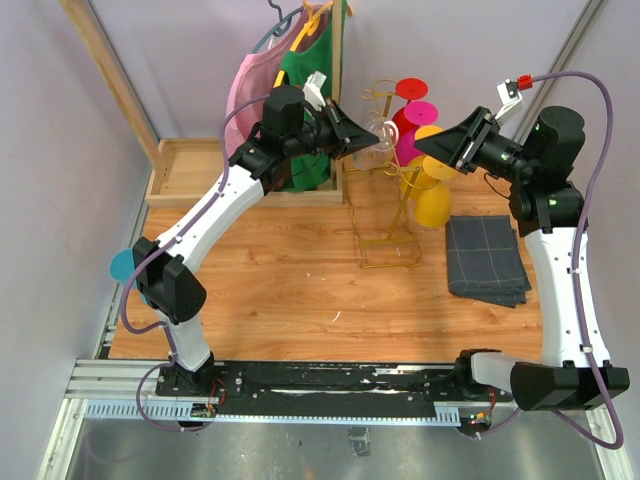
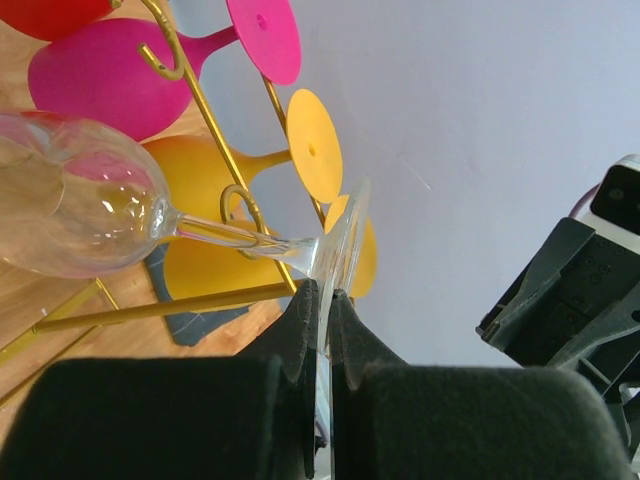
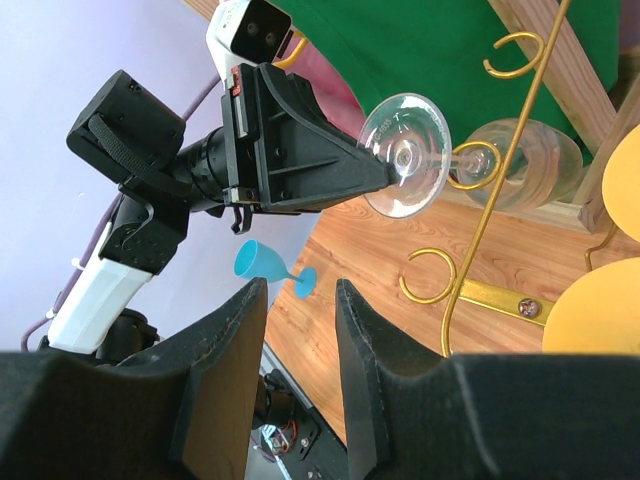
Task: Place the wine glass upside down on the wine glass rack
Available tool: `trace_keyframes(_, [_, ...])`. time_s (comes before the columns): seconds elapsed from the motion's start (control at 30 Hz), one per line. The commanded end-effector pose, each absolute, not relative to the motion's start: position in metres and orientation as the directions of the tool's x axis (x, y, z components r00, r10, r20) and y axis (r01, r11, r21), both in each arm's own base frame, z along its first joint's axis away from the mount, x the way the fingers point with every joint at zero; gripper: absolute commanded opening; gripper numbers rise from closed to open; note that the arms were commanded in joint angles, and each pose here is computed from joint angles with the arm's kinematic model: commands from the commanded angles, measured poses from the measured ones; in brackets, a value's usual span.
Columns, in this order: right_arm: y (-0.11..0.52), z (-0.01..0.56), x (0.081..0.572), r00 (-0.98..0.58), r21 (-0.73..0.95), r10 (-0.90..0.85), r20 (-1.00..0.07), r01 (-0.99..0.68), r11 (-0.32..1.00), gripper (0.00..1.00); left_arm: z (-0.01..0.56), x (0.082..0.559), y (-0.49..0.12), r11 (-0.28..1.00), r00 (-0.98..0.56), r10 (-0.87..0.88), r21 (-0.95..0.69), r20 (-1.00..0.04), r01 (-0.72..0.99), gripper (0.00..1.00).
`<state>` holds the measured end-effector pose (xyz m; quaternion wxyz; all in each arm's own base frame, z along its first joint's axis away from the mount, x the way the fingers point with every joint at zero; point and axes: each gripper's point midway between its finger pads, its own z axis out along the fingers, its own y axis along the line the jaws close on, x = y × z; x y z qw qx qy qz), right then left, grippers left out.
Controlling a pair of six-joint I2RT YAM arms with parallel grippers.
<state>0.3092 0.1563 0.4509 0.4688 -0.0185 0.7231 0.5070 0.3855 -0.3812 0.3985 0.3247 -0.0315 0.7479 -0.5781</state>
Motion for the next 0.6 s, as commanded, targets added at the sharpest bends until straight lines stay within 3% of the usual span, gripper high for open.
trace_keyframes(0.0, [0.150,0.456,0.309,-0.531,0.698,0.453,-0.716,-0.521,0.491,0.35,0.417,0.375,-0.390,0.261,-0.790,-0.400,-0.884,-0.465,0.388,0.00])
trace_keyframes(0.57, [0.150,0.460,0.307,-0.526,0.694,0.454,-0.719,-0.527,0.490,0.35,0.407,0.392,-0.380,0.226,-0.830,-0.431,-0.933,-0.353,0.279,0.00])
